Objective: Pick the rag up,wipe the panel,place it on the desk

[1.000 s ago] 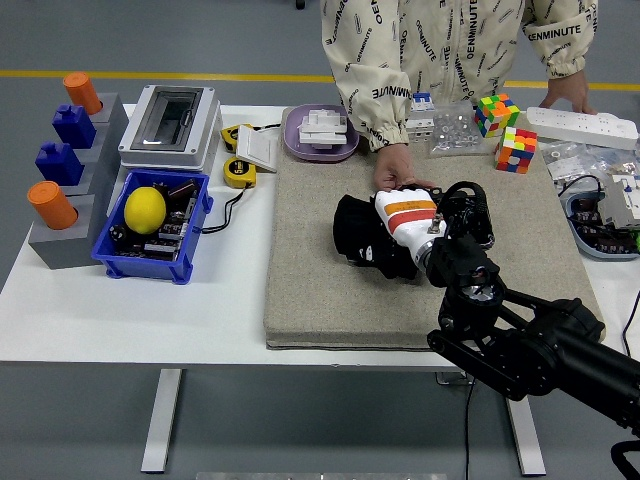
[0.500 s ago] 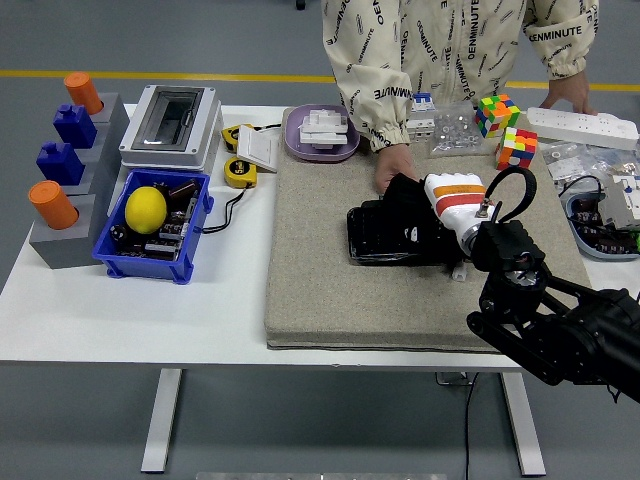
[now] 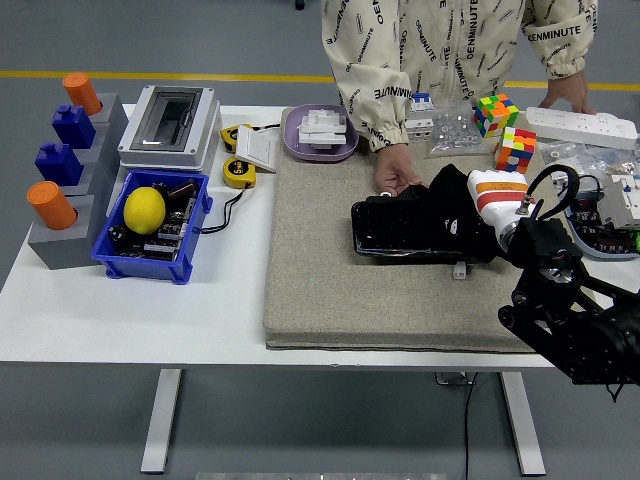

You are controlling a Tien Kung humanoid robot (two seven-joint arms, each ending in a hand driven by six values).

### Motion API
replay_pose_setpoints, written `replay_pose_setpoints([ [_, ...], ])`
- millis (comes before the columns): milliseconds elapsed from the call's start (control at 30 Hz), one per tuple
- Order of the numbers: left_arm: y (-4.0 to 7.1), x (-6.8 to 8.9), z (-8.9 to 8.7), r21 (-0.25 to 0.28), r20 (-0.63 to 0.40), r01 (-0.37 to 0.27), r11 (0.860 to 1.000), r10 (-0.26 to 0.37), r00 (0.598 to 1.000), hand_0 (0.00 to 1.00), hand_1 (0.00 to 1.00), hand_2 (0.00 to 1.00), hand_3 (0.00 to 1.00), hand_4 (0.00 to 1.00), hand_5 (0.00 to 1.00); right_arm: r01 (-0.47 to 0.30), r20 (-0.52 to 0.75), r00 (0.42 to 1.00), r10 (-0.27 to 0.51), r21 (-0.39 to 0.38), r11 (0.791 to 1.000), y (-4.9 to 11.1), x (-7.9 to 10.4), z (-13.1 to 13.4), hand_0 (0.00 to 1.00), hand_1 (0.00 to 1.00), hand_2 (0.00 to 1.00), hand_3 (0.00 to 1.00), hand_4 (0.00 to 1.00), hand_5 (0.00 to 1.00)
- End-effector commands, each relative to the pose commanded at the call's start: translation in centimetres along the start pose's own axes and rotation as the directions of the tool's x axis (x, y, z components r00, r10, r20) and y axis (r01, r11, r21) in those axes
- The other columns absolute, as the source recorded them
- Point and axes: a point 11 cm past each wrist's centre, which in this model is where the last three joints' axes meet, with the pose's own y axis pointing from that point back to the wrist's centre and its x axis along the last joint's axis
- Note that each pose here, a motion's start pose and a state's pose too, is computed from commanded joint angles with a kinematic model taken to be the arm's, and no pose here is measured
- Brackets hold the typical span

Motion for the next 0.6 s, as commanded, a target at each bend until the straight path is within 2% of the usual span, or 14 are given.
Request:
replay_pose_setpoints([
  [600, 0.0, -0.1, 0.0, 0.0, -0.003, 0.002, 1.0, -0.002, 1.0, 0.652, 0.662, 0.695, 0.581, 0.678, 0.443, -0.017, -0.013, 1.0, 0.016, -0.088, 0.996, -0.2, 0.7, 4.2, 0.399, 0.444, 0.509, 0.52, 0.915, 0.267],
])
